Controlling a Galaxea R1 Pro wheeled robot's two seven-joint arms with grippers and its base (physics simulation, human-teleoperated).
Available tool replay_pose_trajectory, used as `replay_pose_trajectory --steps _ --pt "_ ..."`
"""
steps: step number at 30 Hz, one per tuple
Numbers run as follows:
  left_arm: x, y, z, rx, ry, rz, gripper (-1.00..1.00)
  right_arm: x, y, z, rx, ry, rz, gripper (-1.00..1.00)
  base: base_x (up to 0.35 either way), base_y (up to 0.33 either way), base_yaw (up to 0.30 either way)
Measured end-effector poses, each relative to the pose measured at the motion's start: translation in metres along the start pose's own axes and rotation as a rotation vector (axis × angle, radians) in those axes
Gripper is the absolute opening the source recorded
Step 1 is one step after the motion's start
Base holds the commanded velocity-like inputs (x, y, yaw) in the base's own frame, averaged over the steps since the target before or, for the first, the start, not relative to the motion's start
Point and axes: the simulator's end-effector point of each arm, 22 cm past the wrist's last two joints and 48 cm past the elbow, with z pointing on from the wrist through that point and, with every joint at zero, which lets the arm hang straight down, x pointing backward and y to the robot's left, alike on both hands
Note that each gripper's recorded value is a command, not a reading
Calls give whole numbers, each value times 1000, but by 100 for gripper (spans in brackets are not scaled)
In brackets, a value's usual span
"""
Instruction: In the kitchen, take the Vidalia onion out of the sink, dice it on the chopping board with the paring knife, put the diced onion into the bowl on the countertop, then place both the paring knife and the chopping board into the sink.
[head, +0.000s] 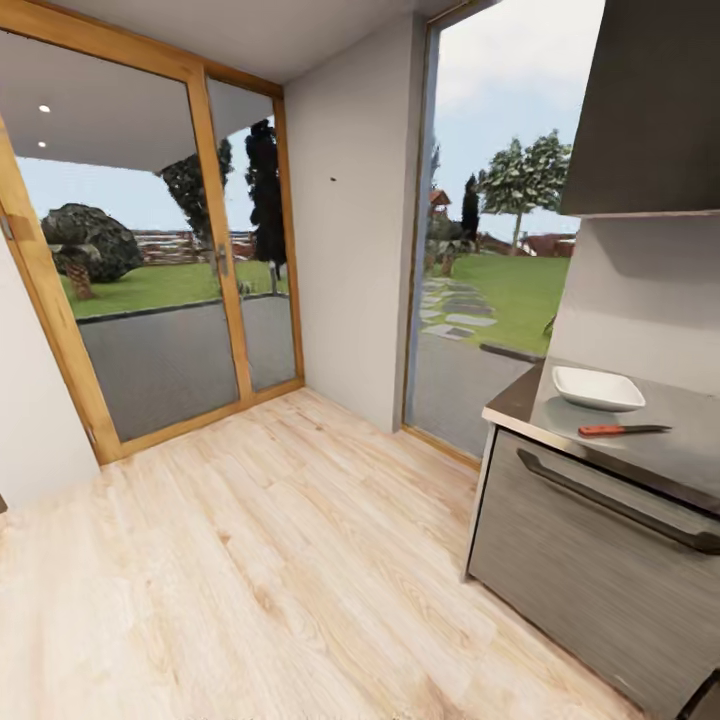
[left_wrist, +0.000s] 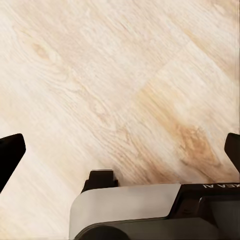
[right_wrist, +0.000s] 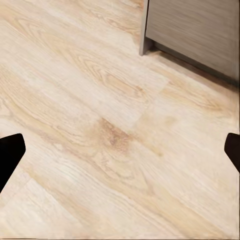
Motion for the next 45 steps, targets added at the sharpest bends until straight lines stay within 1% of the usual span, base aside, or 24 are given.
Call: replay_pose_trajectory --steps 10,22,37,45 --pt "0 0 0 -1 -1 -1 100 0 0 0 0 0 0 100 -59 19 -285" --pt "0 0 0 0 0 0 100 -1 0 0 0 -1 0 100 8 118 -285" --pt "0 0 0 0 0 0 100 0 0 0 0 -1 0 100 197 182 -285" --pt "0 -1 0 1 -1 -1 100 0 0 0 0 0 0 100 32 28 -284"
